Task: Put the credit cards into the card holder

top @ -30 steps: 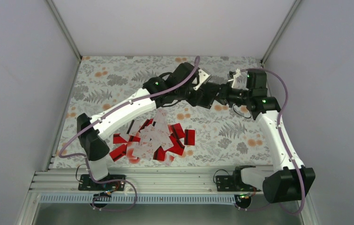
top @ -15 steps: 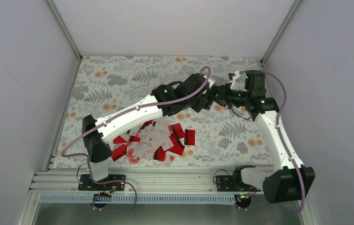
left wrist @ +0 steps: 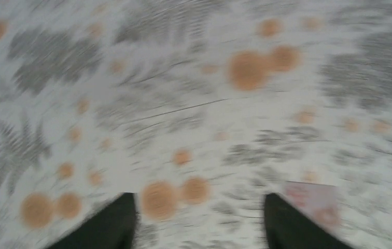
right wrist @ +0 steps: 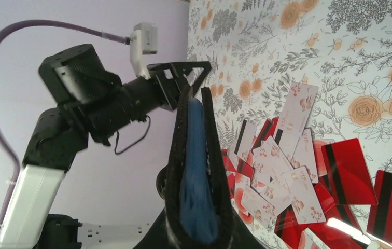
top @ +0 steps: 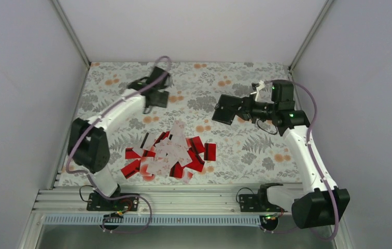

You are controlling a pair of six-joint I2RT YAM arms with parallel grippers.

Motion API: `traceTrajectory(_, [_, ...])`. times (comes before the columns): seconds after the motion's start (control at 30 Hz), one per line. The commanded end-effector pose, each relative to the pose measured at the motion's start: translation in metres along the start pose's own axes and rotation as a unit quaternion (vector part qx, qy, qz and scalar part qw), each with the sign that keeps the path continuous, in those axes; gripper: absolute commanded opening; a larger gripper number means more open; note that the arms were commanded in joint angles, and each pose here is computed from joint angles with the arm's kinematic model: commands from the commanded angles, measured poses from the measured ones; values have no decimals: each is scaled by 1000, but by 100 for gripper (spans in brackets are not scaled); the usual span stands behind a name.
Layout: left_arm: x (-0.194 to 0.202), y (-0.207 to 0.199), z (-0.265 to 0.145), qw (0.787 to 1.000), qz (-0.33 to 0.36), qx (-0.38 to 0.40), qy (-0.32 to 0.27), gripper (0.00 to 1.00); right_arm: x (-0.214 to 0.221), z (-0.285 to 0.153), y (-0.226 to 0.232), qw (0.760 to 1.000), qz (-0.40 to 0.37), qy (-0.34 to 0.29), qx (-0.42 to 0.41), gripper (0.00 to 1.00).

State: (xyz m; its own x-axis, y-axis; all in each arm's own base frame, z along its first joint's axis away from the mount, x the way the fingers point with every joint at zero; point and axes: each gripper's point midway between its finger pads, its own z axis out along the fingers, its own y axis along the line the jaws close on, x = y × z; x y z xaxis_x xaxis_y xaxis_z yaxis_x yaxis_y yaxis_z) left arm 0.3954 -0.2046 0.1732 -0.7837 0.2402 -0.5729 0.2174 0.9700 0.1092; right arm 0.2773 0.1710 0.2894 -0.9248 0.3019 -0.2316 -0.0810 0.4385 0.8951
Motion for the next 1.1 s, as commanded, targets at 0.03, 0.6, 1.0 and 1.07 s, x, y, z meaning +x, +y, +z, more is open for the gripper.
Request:
traceTrajectory(0.03, [-22,59,-51,988,-109,77,-77,84,9,-1,4,1000,-3,9,-11,4])
traceTrajectory(0.6, [-11,-38,-198,901,26,381,-203,100,-9,13,4,1000,3,14,3,4])
traceTrajectory(1.0, [-19,-79,-202,930,47,296,-213,100,10,60,40,997,-29,64,23,4])
traceTrajectory(1.07, [-22,-80,-196,940,55,266,-207,100,12,66,41,996,-34,66,38,4])
